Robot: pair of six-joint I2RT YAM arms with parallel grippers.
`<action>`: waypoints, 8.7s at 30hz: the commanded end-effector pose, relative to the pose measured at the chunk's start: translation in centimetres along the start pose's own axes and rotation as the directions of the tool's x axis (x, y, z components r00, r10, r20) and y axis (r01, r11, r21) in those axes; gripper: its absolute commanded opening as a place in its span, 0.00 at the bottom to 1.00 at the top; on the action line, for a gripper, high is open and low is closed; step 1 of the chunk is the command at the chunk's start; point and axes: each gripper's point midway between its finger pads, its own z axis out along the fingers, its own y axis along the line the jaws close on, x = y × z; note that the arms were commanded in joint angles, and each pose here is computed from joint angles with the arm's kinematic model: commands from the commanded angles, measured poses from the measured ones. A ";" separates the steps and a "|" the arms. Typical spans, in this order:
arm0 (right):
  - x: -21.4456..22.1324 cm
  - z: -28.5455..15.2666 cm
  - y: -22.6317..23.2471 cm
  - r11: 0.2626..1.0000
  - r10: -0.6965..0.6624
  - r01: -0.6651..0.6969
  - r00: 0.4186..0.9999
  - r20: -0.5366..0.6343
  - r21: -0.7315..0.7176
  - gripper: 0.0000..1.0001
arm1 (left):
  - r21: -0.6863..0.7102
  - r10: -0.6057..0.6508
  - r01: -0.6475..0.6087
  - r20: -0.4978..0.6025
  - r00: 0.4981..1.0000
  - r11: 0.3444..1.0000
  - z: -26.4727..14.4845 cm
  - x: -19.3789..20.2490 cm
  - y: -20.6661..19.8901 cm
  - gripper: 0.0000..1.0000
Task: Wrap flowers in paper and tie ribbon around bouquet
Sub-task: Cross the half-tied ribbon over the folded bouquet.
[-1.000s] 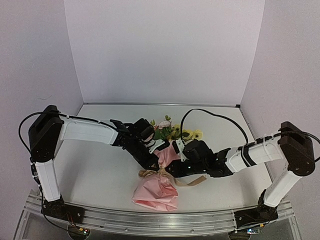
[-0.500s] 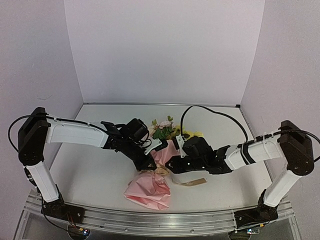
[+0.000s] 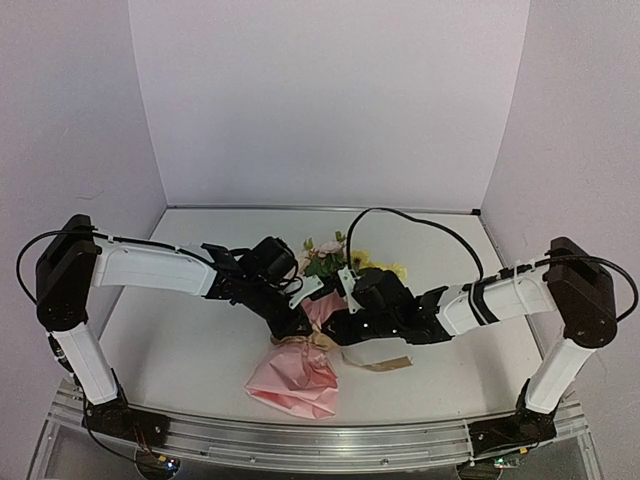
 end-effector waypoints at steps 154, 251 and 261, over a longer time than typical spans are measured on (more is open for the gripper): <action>3.7 1.6 7.4 0.984 0.109 -0.112 0.994 -0.032 -0.141 0.00 | -0.073 -0.324 0.354 0.265 0.908 0.932 1.0 -0.8 1.4 0.00; 0.2 1.3 2.7 0.971 0.227 -0.229 0.973 -0.036 -0.067 0.36 | 0.059 -0.212 0.204 0.255 0.943 0.977 0.3 0.1 -1.8 0.00; -0.4 0.9 3.8 0.948 0.274 -0.267 0.962 0.015 -0.170 0.35 | 0.125 -0.182 0.156 0.240 0.954 0.980 0.0 0.3 -3.2 0.00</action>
